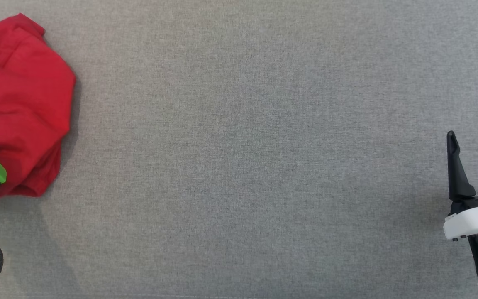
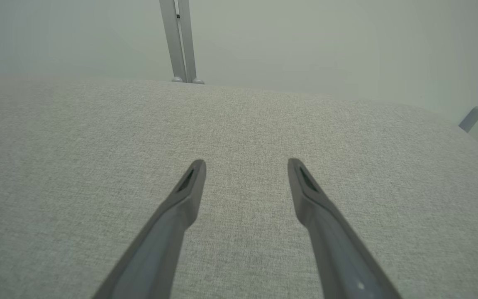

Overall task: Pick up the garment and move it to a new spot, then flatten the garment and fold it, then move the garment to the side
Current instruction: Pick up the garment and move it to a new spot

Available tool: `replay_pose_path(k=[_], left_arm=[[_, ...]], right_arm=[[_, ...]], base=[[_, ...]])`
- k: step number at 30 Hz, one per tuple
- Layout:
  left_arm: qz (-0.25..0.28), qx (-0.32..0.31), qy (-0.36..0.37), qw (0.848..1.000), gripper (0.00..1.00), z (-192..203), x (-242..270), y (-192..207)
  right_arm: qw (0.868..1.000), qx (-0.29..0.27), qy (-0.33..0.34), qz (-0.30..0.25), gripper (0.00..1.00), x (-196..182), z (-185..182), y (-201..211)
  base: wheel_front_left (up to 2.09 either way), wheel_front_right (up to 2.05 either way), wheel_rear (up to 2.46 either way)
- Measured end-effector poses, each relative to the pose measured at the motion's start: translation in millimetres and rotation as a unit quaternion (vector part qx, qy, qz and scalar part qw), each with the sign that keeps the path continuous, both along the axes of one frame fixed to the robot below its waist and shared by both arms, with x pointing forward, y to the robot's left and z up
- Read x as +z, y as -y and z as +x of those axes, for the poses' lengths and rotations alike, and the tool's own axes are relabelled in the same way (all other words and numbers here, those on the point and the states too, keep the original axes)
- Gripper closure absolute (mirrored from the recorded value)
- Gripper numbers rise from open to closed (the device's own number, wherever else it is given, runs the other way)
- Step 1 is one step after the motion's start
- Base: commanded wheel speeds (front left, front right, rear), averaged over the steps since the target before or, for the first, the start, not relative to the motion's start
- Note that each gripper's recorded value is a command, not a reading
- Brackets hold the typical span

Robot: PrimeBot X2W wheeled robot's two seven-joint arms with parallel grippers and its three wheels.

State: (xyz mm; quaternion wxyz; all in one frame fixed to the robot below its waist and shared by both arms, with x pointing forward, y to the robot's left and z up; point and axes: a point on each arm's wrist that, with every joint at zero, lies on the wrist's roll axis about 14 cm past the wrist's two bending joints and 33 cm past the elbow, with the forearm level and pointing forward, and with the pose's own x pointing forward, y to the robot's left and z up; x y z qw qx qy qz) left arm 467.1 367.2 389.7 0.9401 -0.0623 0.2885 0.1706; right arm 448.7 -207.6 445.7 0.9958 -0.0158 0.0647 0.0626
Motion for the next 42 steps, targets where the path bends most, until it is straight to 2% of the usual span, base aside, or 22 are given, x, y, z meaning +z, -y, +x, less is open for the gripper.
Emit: replay_pose_path(k=[3,8,12,15,22,26,31,38,42], left_arm=[[0.013,-0.004,0.028,1.000,1.00,5,15,-2],[0.052,-0.015,0.113,0.992,1.00,23,67,-6],[0.075,-0.033,0.189,0.979,1.00,37,115,2],[0.100,-0.053,0.248,0.962,1.00,48,159,13],[0.129,-0.127,0.374,0.910,1.00,69,265,72],[0.127,-0.185,0.437,0.871,1.00,74,320,127],[0.099,-0.263,0.501,0.818,1.00,71,374,210],[0.037,-0.355,0.546,0.758,1.00,60,408,314],[-0.015,-0.404,0.534,0.742,1.00,56,393,373]], right_arm=[[1.000,0.001,0.006,0.006,0.00,4,-3,-3],[1.000,0.001,0.014,0.018,0.00,11,-9,-9],[0.999,-0.001,0.026,0.026,0.00,19,-14,-10],[0.999,-0.003,0.034,0.033,0.00,24,-18,-13],[0.998,-0.018,0.046,0.048,0.00,31,-32,-10],[0.997,-0.039,0.052,0.051,0.00,34,-43,1],[0.994,-0.072,0.057,0.050,0.00,37,-60,21],[0.988,-0.125,0.070,0.050,0.00,44,-84,51],[0.984,-0.155,0.069,0.050,0.00,43,-101,67]], base=[[0.00,0.00,0.00],[0.00,0.00,0.00],[0.00,0.00,0.00],[0.00,0.00,0.00],[0.00,0.00,0.00],[0.00,0.00,0.00],[0.00,0.00,0.00],[0.00,0.00,0.00],[0.00,0.00,0.00]])
